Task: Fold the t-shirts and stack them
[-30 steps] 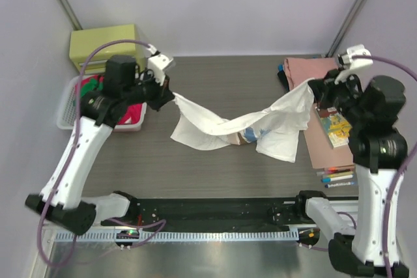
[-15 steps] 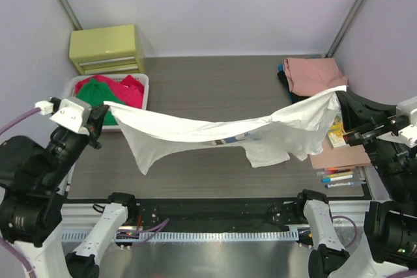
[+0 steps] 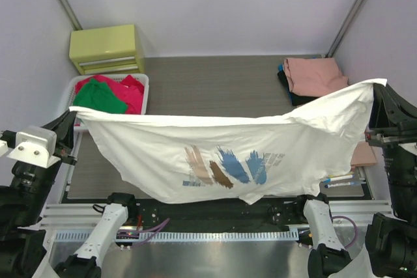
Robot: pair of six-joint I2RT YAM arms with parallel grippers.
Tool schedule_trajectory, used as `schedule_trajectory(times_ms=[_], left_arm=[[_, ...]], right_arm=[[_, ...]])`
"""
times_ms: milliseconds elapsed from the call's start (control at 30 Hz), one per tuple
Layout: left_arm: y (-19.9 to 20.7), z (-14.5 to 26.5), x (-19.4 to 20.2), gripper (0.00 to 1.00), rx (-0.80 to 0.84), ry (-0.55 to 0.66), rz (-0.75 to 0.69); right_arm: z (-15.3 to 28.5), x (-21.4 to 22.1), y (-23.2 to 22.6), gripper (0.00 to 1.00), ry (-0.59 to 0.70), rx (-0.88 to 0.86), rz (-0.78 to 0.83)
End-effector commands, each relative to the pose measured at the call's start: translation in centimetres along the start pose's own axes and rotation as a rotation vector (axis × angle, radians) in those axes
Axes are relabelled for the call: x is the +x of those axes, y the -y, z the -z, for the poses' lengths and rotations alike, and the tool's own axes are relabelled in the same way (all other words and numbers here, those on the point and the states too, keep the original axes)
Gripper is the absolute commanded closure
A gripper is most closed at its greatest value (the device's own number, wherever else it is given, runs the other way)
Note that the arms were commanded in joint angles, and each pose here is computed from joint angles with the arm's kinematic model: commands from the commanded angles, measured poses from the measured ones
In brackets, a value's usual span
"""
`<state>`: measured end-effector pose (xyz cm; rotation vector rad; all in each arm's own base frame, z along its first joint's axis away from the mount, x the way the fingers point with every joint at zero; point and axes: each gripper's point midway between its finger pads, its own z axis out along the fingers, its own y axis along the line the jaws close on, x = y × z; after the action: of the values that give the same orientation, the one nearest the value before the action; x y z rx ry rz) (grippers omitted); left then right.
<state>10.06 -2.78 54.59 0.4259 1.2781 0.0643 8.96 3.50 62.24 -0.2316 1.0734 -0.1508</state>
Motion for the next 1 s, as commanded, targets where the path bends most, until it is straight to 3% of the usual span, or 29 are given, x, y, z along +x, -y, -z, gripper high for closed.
schedule_trajectory(times_ms=[0,333,667,967], left_arm=[[-1.5,-0.2,2.4,1.0,-0.087,-0.083,-0.043],[-2.2,-0.5,3.9,1.0,-0.129,-0.127,-0.067],[-1.5,-0.9,4.5,1.0,-0.106,-0.131,-0.039],[-3.0,2.4,0.0,1.0,-0.197,-0.025,-0.057]], right_arm=[[-0.7,1.2,3.1,0.99,-0.027,0.147,0.039],[-0.4,3.4,5.5,0.99,-0.081,0.253,0.11],[0.0,3.5,3.2,0.99,-0.062,0.156,0.032],[2.5,-1.2,2.9,0.99,0.049,0.19,0.051]])
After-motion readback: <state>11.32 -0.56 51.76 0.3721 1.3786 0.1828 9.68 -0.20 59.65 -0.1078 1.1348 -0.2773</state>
